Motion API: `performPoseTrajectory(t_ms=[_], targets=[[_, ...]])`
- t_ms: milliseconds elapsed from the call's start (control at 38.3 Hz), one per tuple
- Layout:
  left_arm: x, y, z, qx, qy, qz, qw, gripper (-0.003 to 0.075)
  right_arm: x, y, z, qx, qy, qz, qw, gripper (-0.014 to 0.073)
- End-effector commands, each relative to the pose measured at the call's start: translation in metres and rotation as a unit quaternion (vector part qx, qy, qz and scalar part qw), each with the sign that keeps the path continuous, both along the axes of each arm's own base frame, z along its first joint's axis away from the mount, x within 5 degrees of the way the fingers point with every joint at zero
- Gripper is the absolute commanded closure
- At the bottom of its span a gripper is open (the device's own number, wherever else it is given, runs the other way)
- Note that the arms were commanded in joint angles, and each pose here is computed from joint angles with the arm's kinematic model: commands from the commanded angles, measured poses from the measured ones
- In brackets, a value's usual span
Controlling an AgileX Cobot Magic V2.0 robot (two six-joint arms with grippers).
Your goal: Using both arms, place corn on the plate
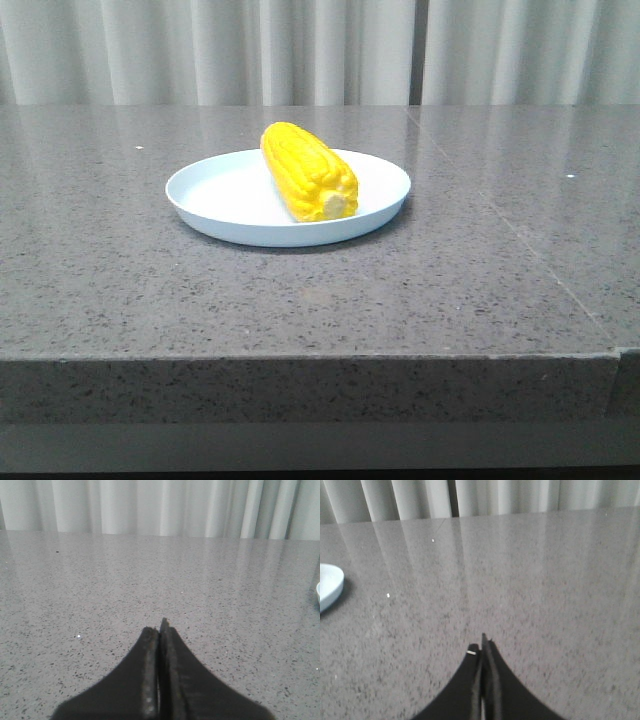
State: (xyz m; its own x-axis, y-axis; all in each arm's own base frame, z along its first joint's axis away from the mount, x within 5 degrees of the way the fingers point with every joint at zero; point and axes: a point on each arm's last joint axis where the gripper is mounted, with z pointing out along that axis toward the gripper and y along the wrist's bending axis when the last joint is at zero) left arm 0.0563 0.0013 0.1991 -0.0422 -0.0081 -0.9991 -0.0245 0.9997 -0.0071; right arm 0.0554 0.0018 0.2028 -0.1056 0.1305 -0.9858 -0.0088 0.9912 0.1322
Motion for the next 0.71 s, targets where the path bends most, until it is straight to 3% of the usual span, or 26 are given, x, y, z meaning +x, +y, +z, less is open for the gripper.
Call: performPoseTrajectory(t_ms=[0, 679], targets=[[-0.0003, 0.0001, 0.0006, -0.001, -0.037, 0.0, 0.999, 0.0741, -0.0013, -0.0008, 0.0033, 0.003, -0.053, -0.006, 0.999, 0.0655], [-0.0003, 0.0001, 0.0006, -0.001, -0.037, 0.0, 0.999, 0.0741, -0.001, -0.0007, -0.0009, 0.007, -0.045, -0.006, 0.999, 0.0655]])
